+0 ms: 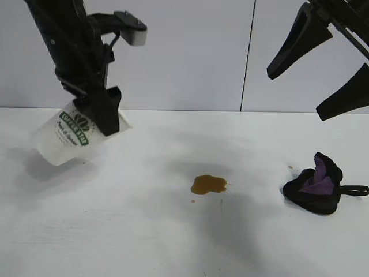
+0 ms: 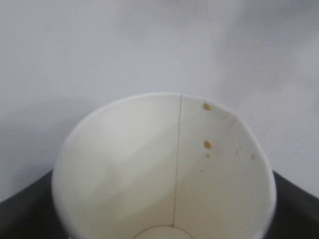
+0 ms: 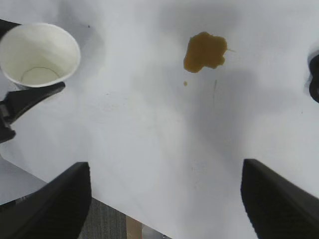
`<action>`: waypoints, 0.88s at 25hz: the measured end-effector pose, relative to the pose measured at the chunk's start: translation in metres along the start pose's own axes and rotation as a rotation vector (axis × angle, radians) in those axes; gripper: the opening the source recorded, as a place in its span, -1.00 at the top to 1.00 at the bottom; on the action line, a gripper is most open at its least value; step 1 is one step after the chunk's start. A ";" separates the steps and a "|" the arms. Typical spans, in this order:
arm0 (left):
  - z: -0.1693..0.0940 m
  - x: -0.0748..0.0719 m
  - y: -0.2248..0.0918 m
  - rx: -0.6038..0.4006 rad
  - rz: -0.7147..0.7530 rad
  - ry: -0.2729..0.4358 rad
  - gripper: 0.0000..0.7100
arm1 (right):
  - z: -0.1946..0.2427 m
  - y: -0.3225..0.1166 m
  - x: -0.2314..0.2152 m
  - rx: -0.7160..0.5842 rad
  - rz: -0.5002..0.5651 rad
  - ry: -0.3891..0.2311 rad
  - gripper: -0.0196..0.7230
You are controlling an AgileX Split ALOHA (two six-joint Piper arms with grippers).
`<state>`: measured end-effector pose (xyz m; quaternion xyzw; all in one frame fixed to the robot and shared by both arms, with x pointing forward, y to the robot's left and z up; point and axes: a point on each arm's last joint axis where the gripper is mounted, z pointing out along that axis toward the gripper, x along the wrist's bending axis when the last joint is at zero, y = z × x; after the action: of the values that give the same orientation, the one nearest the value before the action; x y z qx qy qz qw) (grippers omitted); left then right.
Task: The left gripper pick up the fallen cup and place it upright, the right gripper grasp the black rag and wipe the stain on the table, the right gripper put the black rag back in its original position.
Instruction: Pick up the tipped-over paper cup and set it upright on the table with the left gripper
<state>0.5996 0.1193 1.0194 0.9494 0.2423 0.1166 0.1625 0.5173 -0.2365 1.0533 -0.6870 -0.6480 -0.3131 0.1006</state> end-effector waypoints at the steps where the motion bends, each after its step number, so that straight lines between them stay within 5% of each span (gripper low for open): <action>1: -0.005 0.005 0.000 -0.047 -0.046 0.000 -0.64 | 0.000 0.000 0.000 0.000 0.000 0.000 -0.58; 9: -0.012 0.039 -0.019 -0.286 -0.203 -0.091 -0.64 | 0.000 0.000 0.000 0.000 0.000 -0.001 -0.58; 16: 0.010 0.030 -0.037 -0.504 -0.186 -0.188 -0.64 | 0.000 0.000 0.000 0.000 -0.001 -0.002 -0.58; 22: 0.028 0.020 -0.059 -0.581 -0.151 -0.172 -0.64 | 0.000 0.000 0.000 0.001 -0.001 -0.002 -0.58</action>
<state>0.6003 0.1712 0.9745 0.8490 0.2540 0.0880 0.4550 0.5172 -0.2367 1.0532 -0.6867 -0.6488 -0.3121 0.1002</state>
